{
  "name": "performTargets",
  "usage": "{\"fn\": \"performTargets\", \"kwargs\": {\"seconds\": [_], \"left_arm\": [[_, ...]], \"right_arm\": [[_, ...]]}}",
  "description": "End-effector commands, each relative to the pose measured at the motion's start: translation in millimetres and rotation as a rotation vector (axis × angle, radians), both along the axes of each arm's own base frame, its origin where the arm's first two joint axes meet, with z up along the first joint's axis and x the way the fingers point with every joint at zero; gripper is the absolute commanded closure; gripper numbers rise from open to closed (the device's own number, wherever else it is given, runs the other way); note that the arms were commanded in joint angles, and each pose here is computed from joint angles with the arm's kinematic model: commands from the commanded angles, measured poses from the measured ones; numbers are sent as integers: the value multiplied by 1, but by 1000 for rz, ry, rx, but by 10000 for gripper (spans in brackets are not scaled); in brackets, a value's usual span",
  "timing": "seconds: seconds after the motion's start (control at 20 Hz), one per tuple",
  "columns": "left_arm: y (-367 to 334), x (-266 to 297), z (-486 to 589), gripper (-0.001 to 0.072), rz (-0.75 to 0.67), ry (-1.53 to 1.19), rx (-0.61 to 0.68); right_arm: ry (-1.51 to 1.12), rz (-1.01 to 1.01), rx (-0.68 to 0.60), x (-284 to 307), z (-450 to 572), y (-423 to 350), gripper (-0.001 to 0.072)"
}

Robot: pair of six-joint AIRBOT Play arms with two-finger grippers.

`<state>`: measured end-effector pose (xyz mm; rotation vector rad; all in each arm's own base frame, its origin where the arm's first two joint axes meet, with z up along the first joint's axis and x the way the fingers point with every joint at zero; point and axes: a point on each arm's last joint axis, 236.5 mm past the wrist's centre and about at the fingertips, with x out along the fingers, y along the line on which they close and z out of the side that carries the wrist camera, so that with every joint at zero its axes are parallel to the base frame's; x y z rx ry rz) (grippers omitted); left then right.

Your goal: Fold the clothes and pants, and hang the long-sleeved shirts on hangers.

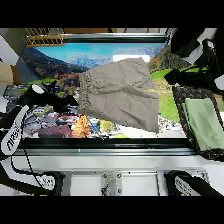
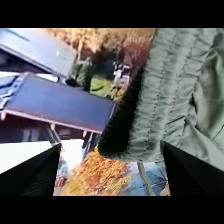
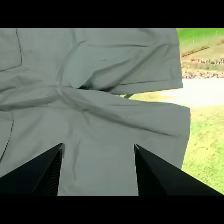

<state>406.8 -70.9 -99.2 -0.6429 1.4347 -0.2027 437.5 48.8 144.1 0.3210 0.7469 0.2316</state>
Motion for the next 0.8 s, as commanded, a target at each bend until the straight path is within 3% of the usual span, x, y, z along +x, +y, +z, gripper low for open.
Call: {"fn": "performTargets", "kwargs": {"seconds": [0.0, 0.3, 0.35, 0.4, 0.45, 0.6, 0.75], "left_arm": [[-25, -6, -15, 34, 32, -2, -126], [-51, -4, -14, 37, -53, -26, -103], [-55, -7, -16, 173, -77, -23, -88], [-56, -12, -19, 448, -107, -18, -68], [-57, -16, -20, 676, -124, -8, -63], [-55, -20, -8, 695, -155, -22, -47], [-54, -36, 7, 695, -175, -45, -27]], "right_arm": [[25, 22, 8, -14, -6, 8, 245], [31, 24, 11, -15, -7, 9, 245], [34, 26, 11, -16, -8, 9, 246], [41, 30, 11, -17, -9, 10, 245], [53, 33, 11, -20, -10, 9, 245], [117, 22, -17, -33, -21, -3, 247], [372, -157, 18, -78, -75, -35, 247]]}}
